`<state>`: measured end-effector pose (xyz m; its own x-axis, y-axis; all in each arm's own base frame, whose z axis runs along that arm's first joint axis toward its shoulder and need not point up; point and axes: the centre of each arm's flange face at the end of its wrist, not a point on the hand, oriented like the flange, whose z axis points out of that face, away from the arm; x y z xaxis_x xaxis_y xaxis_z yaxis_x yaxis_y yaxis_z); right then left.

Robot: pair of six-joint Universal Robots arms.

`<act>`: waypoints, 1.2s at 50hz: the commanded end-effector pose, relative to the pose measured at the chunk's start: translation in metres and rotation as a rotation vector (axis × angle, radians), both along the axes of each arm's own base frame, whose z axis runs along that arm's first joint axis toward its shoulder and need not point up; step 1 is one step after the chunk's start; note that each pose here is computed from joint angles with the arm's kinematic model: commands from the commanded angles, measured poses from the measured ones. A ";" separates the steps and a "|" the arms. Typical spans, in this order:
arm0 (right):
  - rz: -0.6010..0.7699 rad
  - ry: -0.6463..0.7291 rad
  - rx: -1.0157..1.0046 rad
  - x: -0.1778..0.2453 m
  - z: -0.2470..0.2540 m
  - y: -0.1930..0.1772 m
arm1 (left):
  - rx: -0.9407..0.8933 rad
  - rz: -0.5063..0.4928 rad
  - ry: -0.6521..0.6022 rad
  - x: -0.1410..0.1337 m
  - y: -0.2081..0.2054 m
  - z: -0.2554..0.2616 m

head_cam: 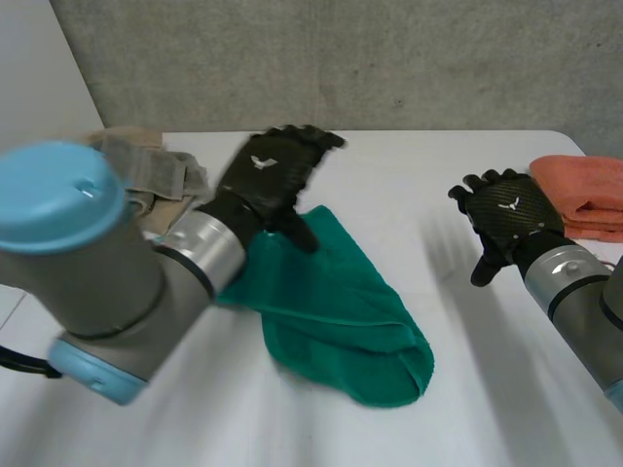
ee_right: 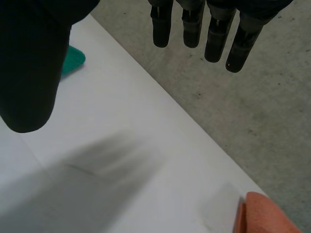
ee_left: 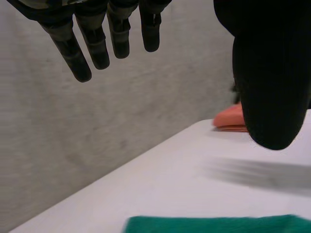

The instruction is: Fold the laundry.

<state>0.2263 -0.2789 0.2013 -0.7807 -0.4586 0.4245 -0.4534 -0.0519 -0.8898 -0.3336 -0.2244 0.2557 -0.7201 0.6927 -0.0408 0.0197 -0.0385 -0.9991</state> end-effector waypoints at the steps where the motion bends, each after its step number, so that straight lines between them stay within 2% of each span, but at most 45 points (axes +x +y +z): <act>1: 0.019 0.012 0.133 0.001 -0.006 0.017 | 0.045 0.118 -0.079 0.041 -0.014 -0.004; 6: 0.046 0.012 0.259 0.007 -0.004 0.035 | 0.068 0.148 -0.233 0.059 -0.017 -0.039; 13: 0.095 0.015 0.313 0.020 -0.013 0.056 | 0.049 0.100 -0.455 0.056 -0.026 -0.093; 16: 0.122 0.020 0.306 0.026 -0.016 0.063 | 0.057 0.092 -0.489 0.055 -0.029 -0.106; 30: 0.123 0.028 0.319 0.028 -0.028 0.064 | 0.040 0.104 -0.488 0.045 -0.056 -0.130; 47: 0.070 0.030 0.301 0.022 -0.031 0.057 | 0.022 0.099 -0.490 0.040 -0.055 -0.126; 51: 0.068 0.029 0.304 0.021 -0.031 0.057 | 0.001 0.106 -0.480 0.040 -0.057 -0.114; 56: 0.064 0.032 0.309 0.021 -0.031 0.058 | -0.096 0.119 -0.413 0.040 -0.054 -0.062; 60: 0.066 0.032 0.309 0.021 -0.032 0.058 | -0.124 0.103 -0.399 0.039 -0.049 -0.050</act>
